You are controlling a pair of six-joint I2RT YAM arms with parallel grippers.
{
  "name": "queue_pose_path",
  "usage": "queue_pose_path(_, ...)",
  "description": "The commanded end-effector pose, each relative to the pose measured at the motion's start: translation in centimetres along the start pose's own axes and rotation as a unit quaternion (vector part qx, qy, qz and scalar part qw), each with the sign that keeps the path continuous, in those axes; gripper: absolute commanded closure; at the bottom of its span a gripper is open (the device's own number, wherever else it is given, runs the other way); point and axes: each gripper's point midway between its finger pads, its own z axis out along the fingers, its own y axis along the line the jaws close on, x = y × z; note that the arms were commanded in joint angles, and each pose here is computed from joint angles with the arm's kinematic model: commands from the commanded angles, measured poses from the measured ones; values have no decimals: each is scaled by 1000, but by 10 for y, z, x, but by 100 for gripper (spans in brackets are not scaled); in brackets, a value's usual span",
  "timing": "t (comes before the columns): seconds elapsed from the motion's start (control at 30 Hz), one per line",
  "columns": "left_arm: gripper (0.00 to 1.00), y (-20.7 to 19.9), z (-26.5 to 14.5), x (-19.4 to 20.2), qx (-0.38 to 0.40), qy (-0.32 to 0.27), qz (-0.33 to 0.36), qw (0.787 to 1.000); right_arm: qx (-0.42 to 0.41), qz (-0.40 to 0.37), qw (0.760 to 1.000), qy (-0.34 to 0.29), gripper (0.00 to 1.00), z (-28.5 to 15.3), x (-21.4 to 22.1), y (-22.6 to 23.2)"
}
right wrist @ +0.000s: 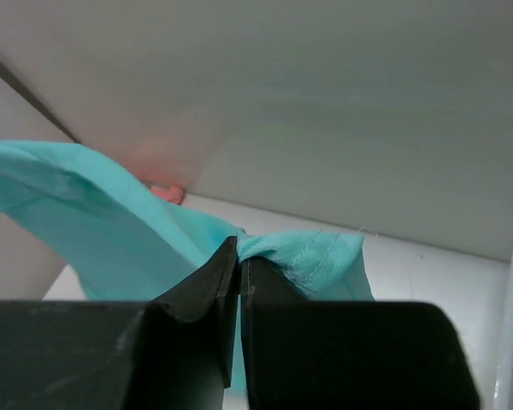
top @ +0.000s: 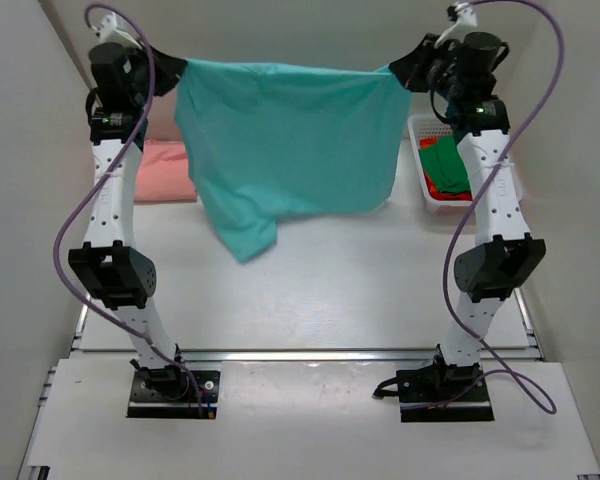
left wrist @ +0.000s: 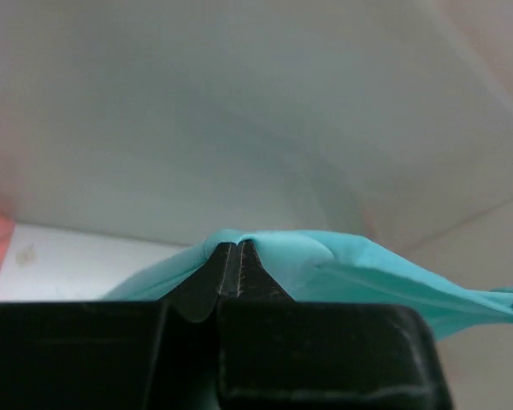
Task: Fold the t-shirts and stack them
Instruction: Flatten out the tshirt
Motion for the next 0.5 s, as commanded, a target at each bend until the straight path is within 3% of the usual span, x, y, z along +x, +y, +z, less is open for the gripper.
queue_pose_path(0.0,100,-61,-59,-77,65,-82,19,994,-15,-18,995,-101,100,-56,-84,14)
queue_pose_path(0.13,100,-53,-66,-50,61,-53,18,997,3,5,997,-75,100,-66,-58,-15)
queue_pose_path(0.27,100,-31,-83,18,52,-7,-6,999,-3,36,998,-41,100,-72,-11,-27)
queue_pose_path(0.3,100,-8,-83,48,35,13,-19,999,1,60,998,-17,99,-74,18,-30)
queue_pose_path(0.33,100,-17,-97,52,47,10,-22,999,5,62,998,-13,100,-77,29,-35)
queue_pose_path(0.4,100,21,-111,115,16,61,-45,997,20,89,995,32,100,-88,91,-41)
queue_pose_path(0.47,100,30,-137,151,9,80,-49,996,38,103,993,53,100,-100,133,-43)
